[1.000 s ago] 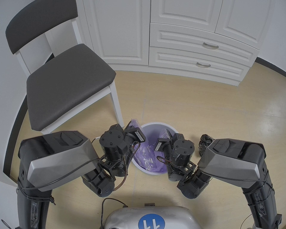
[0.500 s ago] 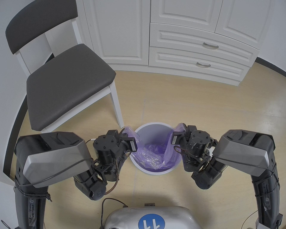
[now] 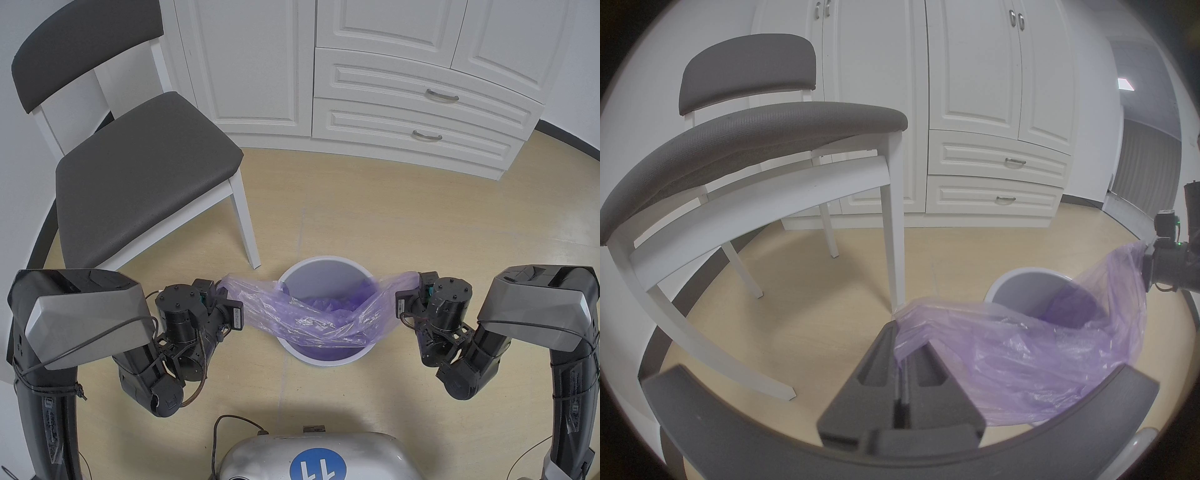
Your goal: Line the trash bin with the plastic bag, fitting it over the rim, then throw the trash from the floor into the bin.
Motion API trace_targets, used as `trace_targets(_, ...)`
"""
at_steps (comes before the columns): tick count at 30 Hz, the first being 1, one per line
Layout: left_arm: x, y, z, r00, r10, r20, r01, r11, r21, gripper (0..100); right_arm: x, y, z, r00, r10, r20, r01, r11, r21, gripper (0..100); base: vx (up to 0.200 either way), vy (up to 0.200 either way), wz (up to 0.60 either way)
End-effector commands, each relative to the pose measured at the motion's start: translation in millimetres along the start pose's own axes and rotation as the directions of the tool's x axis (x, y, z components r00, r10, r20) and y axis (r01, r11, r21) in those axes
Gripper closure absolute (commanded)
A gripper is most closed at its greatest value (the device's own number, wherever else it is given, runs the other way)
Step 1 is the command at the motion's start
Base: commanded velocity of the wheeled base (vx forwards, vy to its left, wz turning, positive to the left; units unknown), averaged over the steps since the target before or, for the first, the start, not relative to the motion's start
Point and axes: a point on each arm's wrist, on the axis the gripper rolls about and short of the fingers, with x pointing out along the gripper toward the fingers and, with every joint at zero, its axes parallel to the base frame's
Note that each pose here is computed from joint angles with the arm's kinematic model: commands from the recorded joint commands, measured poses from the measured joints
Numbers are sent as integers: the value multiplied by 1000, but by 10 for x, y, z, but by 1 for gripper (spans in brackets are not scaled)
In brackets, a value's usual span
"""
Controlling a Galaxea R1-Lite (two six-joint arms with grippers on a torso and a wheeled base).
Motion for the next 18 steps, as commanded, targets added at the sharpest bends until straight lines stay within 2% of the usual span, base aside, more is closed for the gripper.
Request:
trace_targets(1, -41, 54, -31, 1000, -2, -21, 3, 1000, 12, 100, -88, -248, -31, 999, -33, -41, 29, 996, -80, 100, 0, 0, 0)
trace_targets(7, -41, 65, -28, 1000, -1, -21, 1, 1000, 12, 100, -215, -457, -117, 994, -38, -106, 19, 984, -175, 100, 0, 0, 0)
trace_targets(10, -58, 66, -12, 1000, -2, -20, 2, 1000, 10, 100, -289, -504, -86, 994, -2, -112, -18, 983, -183, 100, 0, 0, 0)
trace_targets(14, -102, 81, 11, 1000, -7, -22, 7, 1000, 10, 100, -341, -529, -109, 992, 7, -129, -32, 980, -195, 100, 0, 0, 0)
trace_targets(17, -132, 86, 23, 999, -36, -24, 36, 999, 8, 100, -373, -537, -135, 990, 11, -143, -41, 977, -208, 100, 0, 0, 0)
trace_targets(18, -211, 104, 53, 996, -81, -32, 81, 997, 8, 100, -419, -553, -163, 987, 17, -161, -55, 971, -231, 100, 0, 0, 0)
